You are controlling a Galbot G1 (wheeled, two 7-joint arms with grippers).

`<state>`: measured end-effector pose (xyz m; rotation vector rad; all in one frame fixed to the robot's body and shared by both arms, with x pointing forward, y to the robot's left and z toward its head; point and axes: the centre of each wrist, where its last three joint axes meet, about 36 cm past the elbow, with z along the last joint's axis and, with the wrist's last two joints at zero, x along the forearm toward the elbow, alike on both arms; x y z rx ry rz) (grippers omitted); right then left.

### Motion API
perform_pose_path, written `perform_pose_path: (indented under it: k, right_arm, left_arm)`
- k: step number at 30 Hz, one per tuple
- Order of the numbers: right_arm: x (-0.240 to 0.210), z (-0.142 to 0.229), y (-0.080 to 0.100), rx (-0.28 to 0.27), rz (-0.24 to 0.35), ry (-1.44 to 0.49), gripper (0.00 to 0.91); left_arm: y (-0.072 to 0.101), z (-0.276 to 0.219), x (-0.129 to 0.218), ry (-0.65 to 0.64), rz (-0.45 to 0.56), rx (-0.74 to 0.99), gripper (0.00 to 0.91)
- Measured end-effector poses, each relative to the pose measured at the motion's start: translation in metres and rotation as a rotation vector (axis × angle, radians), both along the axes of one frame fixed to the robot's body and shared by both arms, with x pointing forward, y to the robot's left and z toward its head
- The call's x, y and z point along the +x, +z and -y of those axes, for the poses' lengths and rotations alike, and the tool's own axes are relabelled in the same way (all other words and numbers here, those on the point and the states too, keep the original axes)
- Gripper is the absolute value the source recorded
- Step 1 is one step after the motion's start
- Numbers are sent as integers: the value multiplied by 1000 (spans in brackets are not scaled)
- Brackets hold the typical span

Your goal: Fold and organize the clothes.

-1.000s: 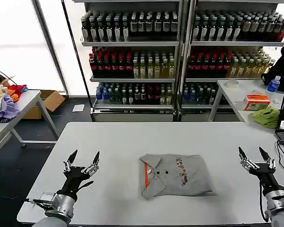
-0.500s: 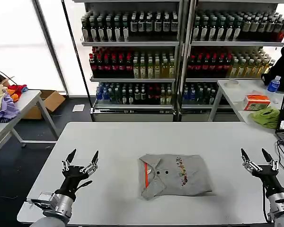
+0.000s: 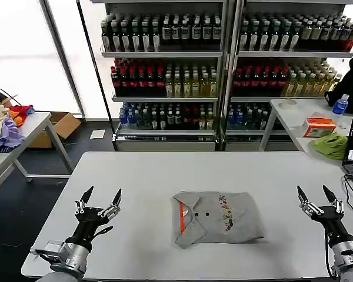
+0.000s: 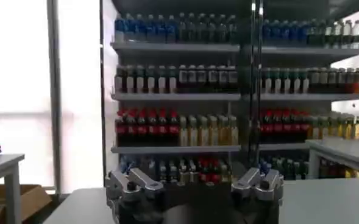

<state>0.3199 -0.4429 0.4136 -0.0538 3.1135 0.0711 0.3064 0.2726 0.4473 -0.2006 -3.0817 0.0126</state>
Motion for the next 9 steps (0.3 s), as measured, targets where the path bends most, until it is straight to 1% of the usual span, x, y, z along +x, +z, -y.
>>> perform_pose_path:
  k: [9]
  right_arm:
    - [-3,5,1,-7,-5,-9,907]
  left_arm:
    - [2,0,-1,-2,6,1,907]
